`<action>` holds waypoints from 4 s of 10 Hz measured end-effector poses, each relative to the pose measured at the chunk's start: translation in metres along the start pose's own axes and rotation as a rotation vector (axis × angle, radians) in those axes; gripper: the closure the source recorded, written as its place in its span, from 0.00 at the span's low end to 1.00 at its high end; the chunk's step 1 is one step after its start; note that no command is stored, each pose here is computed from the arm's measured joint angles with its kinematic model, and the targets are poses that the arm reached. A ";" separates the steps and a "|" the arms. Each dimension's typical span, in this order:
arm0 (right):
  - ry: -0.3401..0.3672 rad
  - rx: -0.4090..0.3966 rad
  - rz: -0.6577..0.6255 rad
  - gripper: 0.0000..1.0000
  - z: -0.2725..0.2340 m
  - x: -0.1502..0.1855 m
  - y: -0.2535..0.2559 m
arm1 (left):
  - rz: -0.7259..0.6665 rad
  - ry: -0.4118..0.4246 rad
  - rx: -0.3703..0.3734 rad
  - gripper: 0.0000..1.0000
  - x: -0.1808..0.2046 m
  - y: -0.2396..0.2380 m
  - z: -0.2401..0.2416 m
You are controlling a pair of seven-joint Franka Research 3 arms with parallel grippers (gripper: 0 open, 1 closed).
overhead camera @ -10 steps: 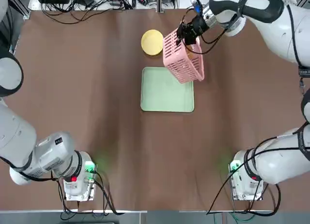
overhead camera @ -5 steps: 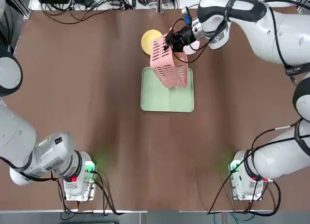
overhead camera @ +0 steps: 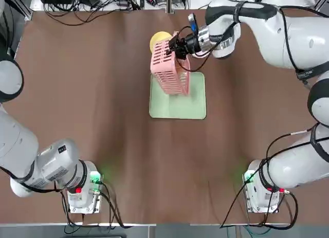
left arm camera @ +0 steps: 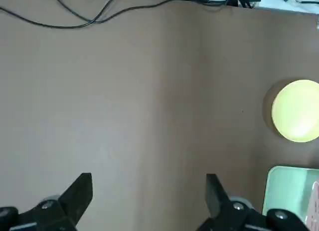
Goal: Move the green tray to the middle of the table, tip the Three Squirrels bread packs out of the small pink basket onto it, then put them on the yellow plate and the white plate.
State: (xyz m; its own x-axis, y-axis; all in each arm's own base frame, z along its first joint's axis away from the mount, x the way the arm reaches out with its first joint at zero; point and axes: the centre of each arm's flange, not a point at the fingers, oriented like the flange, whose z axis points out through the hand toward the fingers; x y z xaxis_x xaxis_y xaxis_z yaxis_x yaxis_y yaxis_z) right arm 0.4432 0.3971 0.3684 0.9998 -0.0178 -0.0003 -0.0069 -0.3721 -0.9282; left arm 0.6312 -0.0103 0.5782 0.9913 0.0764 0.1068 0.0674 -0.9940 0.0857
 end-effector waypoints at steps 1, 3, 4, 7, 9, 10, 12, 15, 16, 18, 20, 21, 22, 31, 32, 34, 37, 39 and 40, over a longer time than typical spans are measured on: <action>0.009 0.035 -0.024 0.93 0.006 -0.005 0.000 | -0.018 0.004 0.002 0.00 0.001 -0.012 -0.002; 0.036 0.098 -0.050 0.93 0.022 -0.013 0.013 | -0.028 0.029 0.001 0.00 0.004 -0.019 -0.015; 0.051 0.124 -0.070 0.93 0.031 -0.015 0.022 | -0.024 0.037 0.000 0.00 0.004 -0.016 -0.019; 0.034 0.178 -0.120 0.93 0.057 -0.026 0.033 | -0.013 0.050 0.007 0.00 0.000 -0.008 -0.029; 0.014 0.217 -0.126 0.93 0.063 -0.030 0.024 | -0.019 0.051 0.010 0.00 0.000 -0.012 -0.030; 0.007 0.240 -0.123 0.93 0.065 -0.031 0.020 | -0.019 0.051 0.010 0.00 0.000 -0.012 -0.030; -0.014 0.266 -0.113 0.93 0.071 -0.035 0.022 | -0.014 0.050 0.009 0.00 -0.001 -0.009 -0.030; -0.035 0.286 -0.104 0.93 0.082 -0.037 0.043 | -0.013 0.046 0.009 0.00 -0.001 -0.008 -0.030; -0.038 0.293 -0.107 0.93 0.086 -0.038 0.050 | -0.014 0.041 0.010 0.00 -0.001 -0.009 -0.029; -0.026 0.317 -0.096 0.93 0.093 -0.039 0.062 | -0.014 0.030 0.012 0.00 -0.003 -0.009 -0.028; -0.034 0.367 -0.098 0.93 0.097 -0.040 0.064 | -0.014 0.030 0.012 0.00 -0.003 -0.009 -0.028; -0.033 0.375 -0.105 0.93 0.097 -0.039 0.064 | -0.014 0.030 0.012 0.00 -0.003 -0.009 -0.028; -0.034 0.386 -0.106 0.93 0.097 -0.039 0.065 | -0.014 0.030 0.012 0.00 -0.003 -0.009 -0.028; -0.044 0.534 -0.110 0.93 0.086 -0.040 0.102 | -0.017 0.030 0.012 0.00 -0.003 -0.011 -0.028; -0.043 0.553 -0.107 0.93 0.083 -0.040 0.107 | -0.018 0.030 0.012 0.00 -0.003 -0.011 -0.028; -0.035 0.592 -0.087 0.93 0.069 -0.037 0.124 | -0.025 0.008 0.012 0.00 -0.003 -0.011 -0.020; -0.026 0.643 -0.065 0.93 0.052 -0.034 0.141 | -0.030 -0.006 0.006 0.00 -0.001 -0.012 -0.011; -0.032 0.648 -0.075 0.93 0.041 -0.030 0.151 | -0.022 -0.018 0.024 0.00 -0.010 -0.009 -0.025; -0.049 0.649 -0.089 0.93 0.032 -0.027 0.159 | -0.021 -0.021 0.031 0.00 -0.013 -0.007 -0.030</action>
State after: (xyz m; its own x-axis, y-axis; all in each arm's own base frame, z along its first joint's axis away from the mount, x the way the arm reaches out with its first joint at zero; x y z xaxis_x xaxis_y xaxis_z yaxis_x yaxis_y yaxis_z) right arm 0.4159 0.3681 0.2090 0.9958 0.0356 0.0842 0.0718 0.2657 -0.9614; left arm 0.6140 -0.0018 0.6059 0.9918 0.0958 0.0843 0.0912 -0.9942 0.0569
